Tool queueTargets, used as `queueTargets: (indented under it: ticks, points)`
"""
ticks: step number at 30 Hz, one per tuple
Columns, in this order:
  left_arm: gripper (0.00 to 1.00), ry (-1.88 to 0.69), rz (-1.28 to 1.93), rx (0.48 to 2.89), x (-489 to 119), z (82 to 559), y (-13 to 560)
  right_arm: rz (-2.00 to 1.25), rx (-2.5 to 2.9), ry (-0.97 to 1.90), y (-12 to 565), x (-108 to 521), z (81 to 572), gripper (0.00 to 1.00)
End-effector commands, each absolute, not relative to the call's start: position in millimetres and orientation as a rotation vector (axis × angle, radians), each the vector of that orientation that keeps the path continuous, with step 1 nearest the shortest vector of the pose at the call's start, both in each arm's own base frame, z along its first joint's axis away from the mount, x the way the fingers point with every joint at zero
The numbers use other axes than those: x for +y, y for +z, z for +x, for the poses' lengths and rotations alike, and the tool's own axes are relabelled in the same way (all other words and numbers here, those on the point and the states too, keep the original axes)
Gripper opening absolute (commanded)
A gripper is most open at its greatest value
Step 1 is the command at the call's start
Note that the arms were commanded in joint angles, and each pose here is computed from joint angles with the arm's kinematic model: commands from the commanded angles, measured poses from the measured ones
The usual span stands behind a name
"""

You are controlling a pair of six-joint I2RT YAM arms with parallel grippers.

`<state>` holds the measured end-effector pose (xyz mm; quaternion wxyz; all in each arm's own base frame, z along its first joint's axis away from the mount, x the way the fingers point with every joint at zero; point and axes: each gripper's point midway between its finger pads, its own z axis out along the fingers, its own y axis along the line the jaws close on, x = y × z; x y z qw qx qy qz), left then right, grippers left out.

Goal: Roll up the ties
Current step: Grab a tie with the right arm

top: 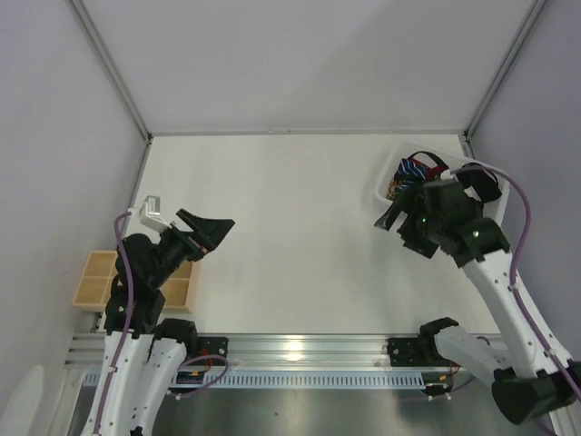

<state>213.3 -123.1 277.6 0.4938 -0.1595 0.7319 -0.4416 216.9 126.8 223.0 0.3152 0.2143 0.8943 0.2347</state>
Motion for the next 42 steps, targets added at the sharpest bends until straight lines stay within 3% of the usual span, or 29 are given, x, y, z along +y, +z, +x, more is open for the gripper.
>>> queueTargets:
  ticks: [1, 6, 7, 10, 15, 31, 42]
  points:
    - [1.00, -0.896, -0.435, 1.938, -106, 202, 249, 0.584, 2.492, 0.444, 223, 89, 231, 1.00]
    - [1.00, -0.918, -0.556, 2.101, -109, 183, 224, 0.801, 2.441, 0.138, 238, 13, 303, 0.93]
    - [1.00, -1.005, -0.489, 2.140, -122, 174, 226, 0.874, 2.340, 0.062, 259, -17, 320, 0.93]
    - [1.00, -1.208, -0.260, 2.143, -150, 168, 237, 0.947, 2.334, -0.067, 249, -46, 359, 0.88]
    - [1.00, -1.279, -0.226, 2.139, -157, 166, 246, 1.048, 2.354, -0.220, 228, -72, 397, 0.85]
    - [1.00, -1.282, -0.129, 2.097, -161, 179, 266, 1.111, 2.445, -0.275, 157, -76, 423, 0.79]
    - [1.00, -1.264, -0.128, 2.113, -160, 183, 264, 1.275, 2.428, -0.160, 119, -76, 415, 0.67]
